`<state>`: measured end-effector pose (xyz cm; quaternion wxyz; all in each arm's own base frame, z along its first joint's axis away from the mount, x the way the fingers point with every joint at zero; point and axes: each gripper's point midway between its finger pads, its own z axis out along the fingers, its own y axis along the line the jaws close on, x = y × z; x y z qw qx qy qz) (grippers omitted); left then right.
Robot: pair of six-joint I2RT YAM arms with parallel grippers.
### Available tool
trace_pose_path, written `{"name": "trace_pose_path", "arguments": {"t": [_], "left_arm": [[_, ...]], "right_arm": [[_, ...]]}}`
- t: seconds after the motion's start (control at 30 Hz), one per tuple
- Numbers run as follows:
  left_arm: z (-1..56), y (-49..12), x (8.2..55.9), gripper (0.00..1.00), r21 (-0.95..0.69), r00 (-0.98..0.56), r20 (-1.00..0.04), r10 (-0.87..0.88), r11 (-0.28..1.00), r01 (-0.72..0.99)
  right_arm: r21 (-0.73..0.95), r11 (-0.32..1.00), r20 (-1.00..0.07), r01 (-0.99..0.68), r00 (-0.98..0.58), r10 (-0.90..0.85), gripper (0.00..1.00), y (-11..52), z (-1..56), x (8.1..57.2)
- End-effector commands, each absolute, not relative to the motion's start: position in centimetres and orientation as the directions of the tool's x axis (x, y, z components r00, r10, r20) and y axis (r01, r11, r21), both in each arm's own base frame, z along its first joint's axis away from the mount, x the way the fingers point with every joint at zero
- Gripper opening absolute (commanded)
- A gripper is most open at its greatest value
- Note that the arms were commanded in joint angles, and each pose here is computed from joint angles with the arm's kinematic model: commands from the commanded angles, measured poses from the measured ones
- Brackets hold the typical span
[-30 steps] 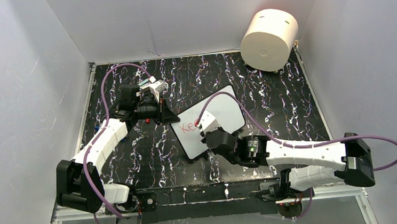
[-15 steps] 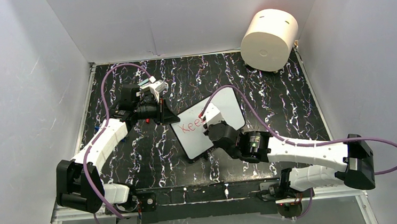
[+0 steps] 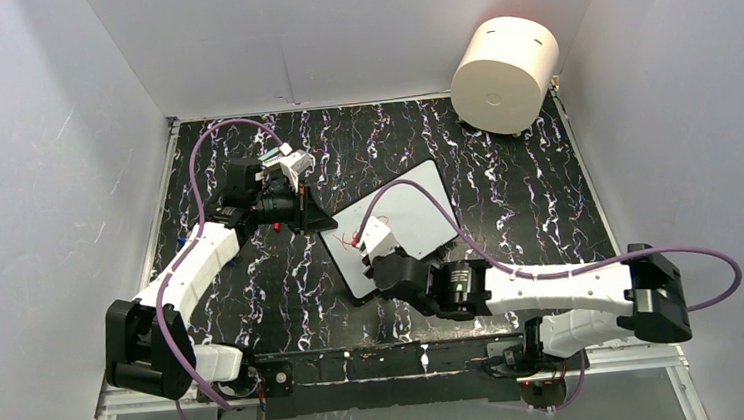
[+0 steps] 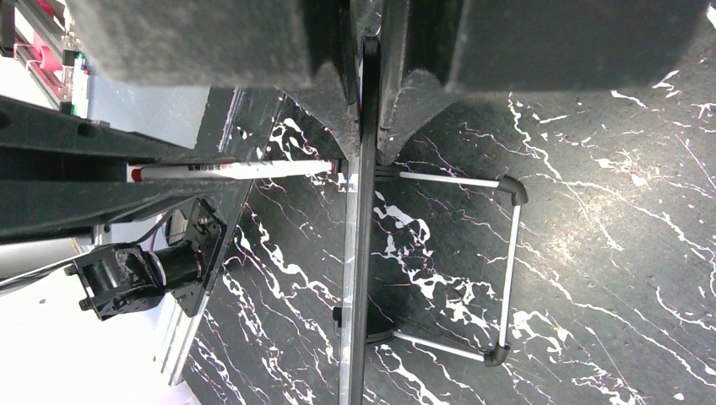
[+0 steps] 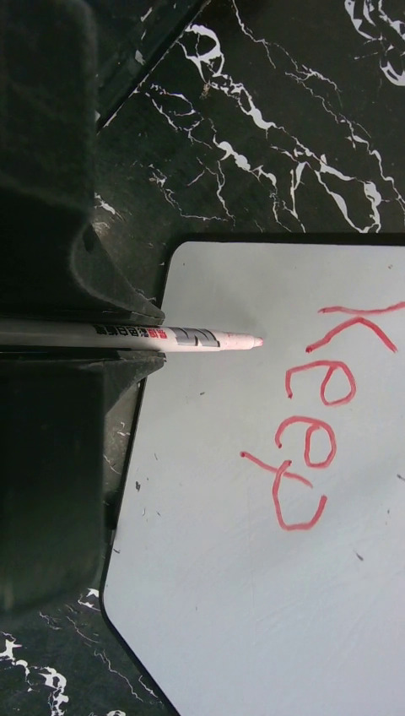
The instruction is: Write a sentence on the whiteboard
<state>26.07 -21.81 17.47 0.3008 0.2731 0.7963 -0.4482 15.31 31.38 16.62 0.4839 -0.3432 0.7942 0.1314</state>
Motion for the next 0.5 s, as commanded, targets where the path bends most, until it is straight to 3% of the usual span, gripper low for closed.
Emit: {"name": "trace_pose_path", "arguments": {"t": [0.0,0.47], "left_arm": [[14.3,-20.7,25.9,0.00,-0.533,-0.721,-0.659,0.213,0.544,0.648],[14.4,-20.7,25.8,0.00,-0.534,-0.720,-0.660,0.212,0.542,0.649]], "right_arm": [[-0.079,0.766,-0.904,-0.638,-0.278,-0.325,0.00,33.3,19.3,15.6],[-0.090,0.771,-0.902,-0.631,-0.277,-0.332,0.00,34.5,18.9,15.5]]}}
